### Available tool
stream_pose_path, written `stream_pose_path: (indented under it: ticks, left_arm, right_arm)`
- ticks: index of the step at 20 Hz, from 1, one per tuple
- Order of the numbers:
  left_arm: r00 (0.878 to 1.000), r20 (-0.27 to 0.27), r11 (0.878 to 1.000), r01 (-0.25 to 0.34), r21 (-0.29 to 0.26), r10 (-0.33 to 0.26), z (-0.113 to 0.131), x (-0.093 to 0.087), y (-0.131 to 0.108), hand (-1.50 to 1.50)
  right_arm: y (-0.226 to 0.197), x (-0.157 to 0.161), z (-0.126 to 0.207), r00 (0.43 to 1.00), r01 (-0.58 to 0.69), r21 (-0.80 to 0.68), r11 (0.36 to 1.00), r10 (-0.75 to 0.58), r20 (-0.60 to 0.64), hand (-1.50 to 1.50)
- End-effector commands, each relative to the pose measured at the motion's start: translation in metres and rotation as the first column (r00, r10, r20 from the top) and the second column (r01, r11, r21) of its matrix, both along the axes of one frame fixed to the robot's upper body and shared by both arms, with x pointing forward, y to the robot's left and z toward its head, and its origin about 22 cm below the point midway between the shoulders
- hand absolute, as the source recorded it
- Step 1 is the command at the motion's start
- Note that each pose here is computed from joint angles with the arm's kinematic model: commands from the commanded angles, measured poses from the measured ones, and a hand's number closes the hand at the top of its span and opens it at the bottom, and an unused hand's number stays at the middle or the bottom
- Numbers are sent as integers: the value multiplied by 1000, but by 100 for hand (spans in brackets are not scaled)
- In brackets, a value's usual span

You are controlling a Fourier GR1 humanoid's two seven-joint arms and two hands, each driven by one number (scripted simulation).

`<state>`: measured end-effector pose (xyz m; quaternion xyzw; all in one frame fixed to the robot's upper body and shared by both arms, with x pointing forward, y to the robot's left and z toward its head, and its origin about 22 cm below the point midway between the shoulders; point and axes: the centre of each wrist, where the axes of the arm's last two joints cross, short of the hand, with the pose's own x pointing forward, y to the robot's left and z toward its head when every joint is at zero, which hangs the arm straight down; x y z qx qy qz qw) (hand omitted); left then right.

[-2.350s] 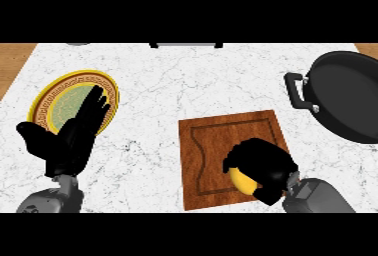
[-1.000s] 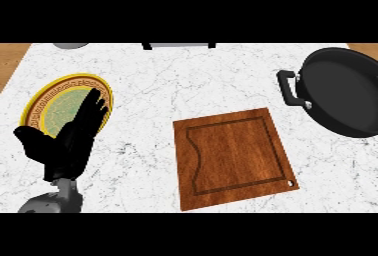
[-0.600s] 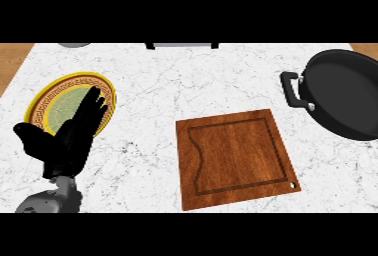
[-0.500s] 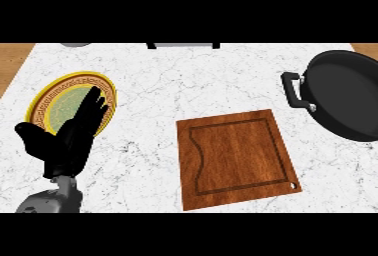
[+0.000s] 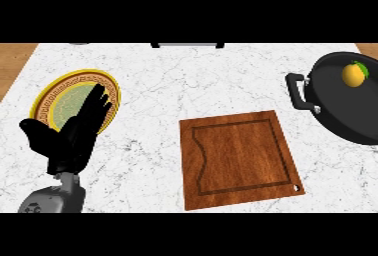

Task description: Pick the lemon from the cutting board and place it in the pot

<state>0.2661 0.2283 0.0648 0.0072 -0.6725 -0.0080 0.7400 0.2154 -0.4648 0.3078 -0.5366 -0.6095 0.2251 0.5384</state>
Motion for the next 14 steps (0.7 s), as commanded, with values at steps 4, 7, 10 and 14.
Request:
stream_pose_path:
  ticks: [4,7,10,14]
  left_arm:
    - [1000,-4,1000,10,2,-10,-18,9,-18,0]
    - [1000,7,1000,12,-17,-12,14,11,-9,0]
    - [1000,-7,1000,8,-9,-8,-14,-8,0,0]
    - [1000,0,1000,-7,-1,7,-8,13,0,0]
  right_arm:
    - [25,50,35,998,45,57,997,-43,-43,150]
    - [7,75,-8,996,52,54,997,-48,-79,150]
    - [-4,89,-15,992,50,71,996,-41,-117,150]
    - [25,118,-48,989,11,23,1000,-8,-145,150]
